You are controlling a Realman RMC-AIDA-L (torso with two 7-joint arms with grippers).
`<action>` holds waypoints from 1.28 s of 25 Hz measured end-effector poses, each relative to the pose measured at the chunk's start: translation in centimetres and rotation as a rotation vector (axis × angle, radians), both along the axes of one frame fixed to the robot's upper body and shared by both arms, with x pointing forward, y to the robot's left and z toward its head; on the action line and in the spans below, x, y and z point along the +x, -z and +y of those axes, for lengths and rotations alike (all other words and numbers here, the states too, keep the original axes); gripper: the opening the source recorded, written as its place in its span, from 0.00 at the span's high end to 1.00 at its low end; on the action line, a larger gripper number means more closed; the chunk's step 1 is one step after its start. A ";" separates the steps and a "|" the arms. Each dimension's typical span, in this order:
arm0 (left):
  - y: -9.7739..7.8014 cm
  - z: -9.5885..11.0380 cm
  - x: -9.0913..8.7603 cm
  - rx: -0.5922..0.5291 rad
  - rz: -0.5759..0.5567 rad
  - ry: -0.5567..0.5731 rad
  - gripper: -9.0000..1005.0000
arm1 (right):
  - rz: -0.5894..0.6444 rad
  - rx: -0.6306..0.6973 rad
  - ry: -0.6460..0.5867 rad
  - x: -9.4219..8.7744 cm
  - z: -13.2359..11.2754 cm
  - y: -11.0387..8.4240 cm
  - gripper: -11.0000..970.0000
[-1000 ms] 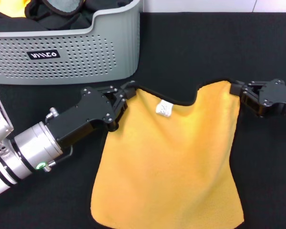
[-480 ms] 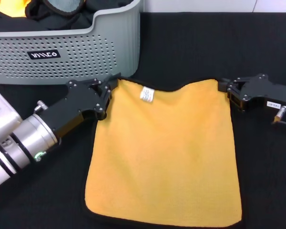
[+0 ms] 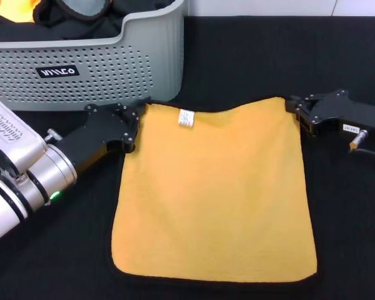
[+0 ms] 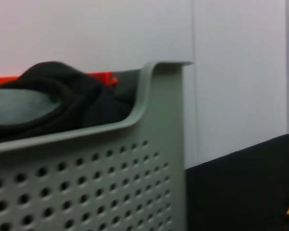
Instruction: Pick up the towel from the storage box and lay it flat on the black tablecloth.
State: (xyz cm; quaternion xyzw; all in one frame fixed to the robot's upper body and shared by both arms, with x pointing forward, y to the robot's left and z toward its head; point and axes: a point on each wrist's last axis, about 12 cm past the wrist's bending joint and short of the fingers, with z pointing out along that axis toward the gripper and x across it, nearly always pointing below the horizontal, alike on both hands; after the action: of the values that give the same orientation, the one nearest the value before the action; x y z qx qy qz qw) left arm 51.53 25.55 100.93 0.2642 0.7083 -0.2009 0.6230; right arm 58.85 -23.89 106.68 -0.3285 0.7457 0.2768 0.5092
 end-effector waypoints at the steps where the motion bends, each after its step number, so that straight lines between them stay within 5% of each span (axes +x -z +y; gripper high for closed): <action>1: 0.1 0.1 0.1 0.002 0.005 -0.009 0.98 | 0.000 0.000 0.000 0.0 0.0 0.0 0.86; 8: 0.4 0.3 0.0 0.004 0.029 -0.025 0.98 | 0.012 0.016 0.015 0.0 0.1 0.1 0.86; 11: 0.5 0.5 -0.4 -0.006 0.037 -0.037 0.87 | 0.009 0.047 0.056 -0.3 -0.7 0.2 0.85; 16: 0.9 1.1 -1.3 -0.031 0.052 -0.067 0.65 | -0.037 0.122 0.089 -1.6 -2.2 0.0 0.62; 27: 0.5 1.2 -3.5 -0.116 0.030 0.026 0.19 | -0.127 0.239 0.041 -4.5 -3.1 -0.1 0.36; 32: -1.6 2.5 -6.2 -0.256 -0.086 0.112 0.16 | -0.168 0.298 -0.140 -6.0 -2.9 -1.6 0.19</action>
State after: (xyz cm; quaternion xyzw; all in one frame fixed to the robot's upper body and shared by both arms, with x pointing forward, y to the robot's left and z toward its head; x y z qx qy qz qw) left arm 45.33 28.06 102.48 0.2300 0.6337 -0.3123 0.6693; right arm 52.86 -26.84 108.24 -0.3225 0.6268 0.3905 0.5921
